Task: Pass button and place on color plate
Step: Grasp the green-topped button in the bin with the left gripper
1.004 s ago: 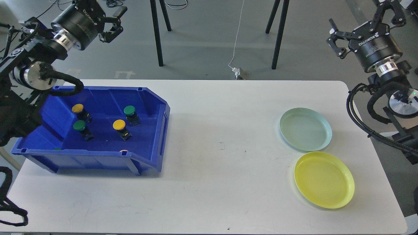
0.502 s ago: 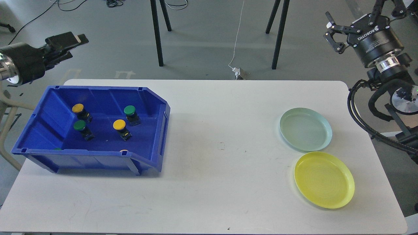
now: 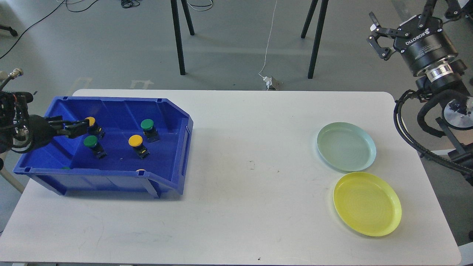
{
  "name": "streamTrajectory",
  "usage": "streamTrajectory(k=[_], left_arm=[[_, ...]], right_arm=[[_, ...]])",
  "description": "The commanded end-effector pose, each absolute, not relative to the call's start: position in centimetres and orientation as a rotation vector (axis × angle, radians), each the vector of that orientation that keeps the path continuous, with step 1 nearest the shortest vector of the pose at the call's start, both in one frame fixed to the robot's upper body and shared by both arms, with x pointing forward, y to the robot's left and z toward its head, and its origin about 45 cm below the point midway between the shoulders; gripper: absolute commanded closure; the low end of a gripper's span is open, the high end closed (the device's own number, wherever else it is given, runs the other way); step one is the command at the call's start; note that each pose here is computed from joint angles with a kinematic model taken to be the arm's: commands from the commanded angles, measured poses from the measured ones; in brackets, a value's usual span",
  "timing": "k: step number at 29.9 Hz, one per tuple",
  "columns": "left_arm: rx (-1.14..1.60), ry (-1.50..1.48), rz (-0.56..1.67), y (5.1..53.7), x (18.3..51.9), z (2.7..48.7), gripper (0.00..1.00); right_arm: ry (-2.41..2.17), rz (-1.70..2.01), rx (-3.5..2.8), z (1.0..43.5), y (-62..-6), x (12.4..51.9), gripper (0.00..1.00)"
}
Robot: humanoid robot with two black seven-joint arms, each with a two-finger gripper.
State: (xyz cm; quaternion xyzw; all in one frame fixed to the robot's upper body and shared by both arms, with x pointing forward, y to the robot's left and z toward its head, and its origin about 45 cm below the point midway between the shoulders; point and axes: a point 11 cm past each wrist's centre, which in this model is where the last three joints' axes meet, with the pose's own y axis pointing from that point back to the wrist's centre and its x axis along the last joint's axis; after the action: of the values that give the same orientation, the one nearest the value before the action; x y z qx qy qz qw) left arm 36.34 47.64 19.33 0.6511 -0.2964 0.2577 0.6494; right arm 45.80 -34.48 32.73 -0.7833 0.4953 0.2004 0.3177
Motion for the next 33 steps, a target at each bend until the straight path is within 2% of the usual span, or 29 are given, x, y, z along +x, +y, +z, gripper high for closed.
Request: streamTrajectory(k=[1, 33], left_arm=[[1.506, -0.669, 0.566, 47.8, 36.6, 18.1, 0.19], [1.496, -0.588, 0.551, 46.0, 36.8, 13.2, 0.17]], right_arm=[[1.313, 0.530, -2.057, 32.5, -34.7, 45.8, 0.00], [1.318, 0.549, -2.064, 31.8, -34.2, 45.8, 0.00]])
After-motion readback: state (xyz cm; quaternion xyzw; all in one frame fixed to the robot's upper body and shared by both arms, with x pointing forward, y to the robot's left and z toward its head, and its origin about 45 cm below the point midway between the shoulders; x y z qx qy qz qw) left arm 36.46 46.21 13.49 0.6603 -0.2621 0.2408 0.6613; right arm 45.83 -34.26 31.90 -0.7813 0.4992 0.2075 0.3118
